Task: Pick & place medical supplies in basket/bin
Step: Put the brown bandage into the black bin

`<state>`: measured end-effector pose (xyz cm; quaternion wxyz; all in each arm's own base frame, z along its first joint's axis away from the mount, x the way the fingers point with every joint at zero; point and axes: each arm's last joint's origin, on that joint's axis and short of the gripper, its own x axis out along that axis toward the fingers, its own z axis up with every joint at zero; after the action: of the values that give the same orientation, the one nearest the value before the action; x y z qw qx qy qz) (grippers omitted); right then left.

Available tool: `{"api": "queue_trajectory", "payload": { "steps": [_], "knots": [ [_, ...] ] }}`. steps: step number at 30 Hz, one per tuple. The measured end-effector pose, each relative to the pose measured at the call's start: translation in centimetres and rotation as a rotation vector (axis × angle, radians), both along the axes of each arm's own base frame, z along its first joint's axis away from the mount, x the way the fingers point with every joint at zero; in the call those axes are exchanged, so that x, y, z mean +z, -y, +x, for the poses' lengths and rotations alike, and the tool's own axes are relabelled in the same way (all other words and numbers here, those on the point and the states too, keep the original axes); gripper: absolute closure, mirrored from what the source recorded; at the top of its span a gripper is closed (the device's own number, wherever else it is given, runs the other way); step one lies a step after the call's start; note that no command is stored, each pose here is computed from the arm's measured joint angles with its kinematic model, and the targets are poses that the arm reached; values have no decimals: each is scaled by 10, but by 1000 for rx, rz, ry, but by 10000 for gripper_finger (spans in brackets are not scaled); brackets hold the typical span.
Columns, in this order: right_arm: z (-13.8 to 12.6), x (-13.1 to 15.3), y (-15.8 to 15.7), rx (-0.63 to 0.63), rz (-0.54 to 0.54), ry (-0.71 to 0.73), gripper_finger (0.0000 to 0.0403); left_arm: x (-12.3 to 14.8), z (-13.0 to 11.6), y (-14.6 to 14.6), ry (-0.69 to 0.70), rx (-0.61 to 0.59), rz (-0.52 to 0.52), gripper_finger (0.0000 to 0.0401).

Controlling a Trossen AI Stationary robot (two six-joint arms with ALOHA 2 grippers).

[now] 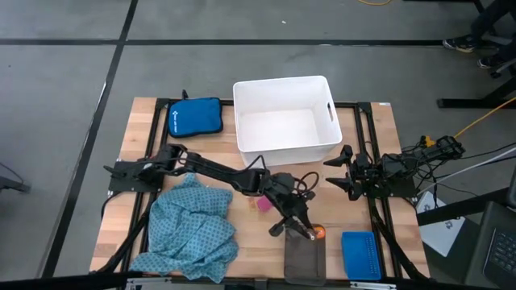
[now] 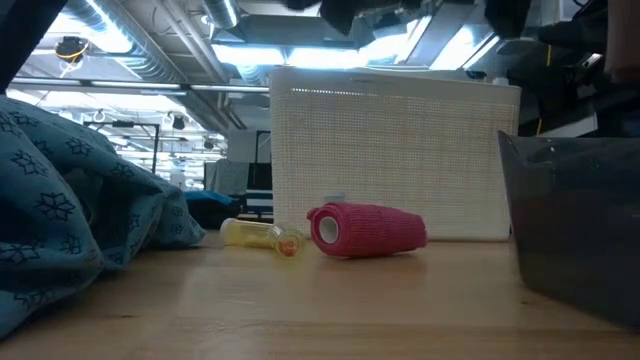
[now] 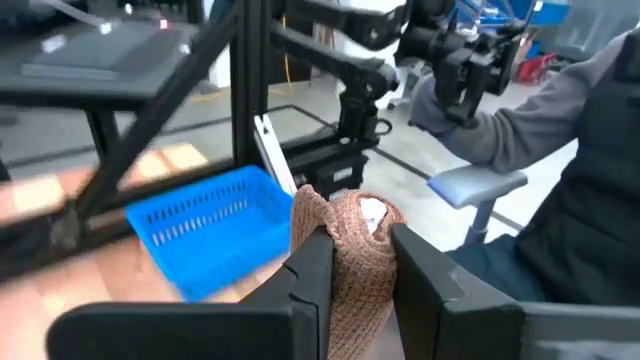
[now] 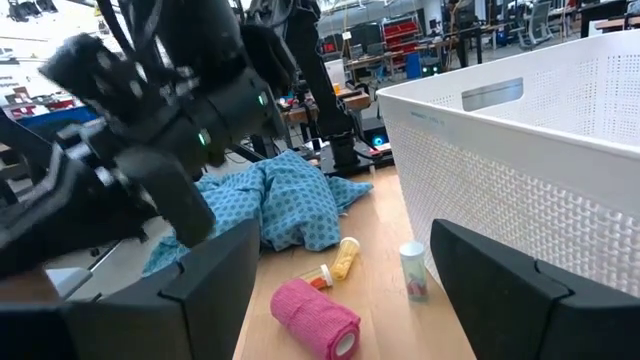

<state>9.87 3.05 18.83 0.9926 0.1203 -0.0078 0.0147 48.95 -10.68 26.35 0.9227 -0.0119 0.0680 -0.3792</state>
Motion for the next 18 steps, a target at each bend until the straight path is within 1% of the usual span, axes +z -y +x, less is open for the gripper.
{"api": "queue_trajectory", "payload": {
  "steps": [4,8,11,14,18],
  "knots": [
    [0,0,0,-1,14,0,105,-12,-2,-2,11,9,-18,338],
    [0,0,0,-2,14,0,105,-24,-5,-8,-11,27,-47,338],
    [0,0,0,-2,14,0,105,-29,-6,-13,0,41,-56,338],
    [0,0,0,-2,13,0,105,-32,-6,-18,-24,50,-59,338],
    [0,0,0,-1,13,-1,105,-33,-6,-18,-23,50,-50,338]
  ]
}}
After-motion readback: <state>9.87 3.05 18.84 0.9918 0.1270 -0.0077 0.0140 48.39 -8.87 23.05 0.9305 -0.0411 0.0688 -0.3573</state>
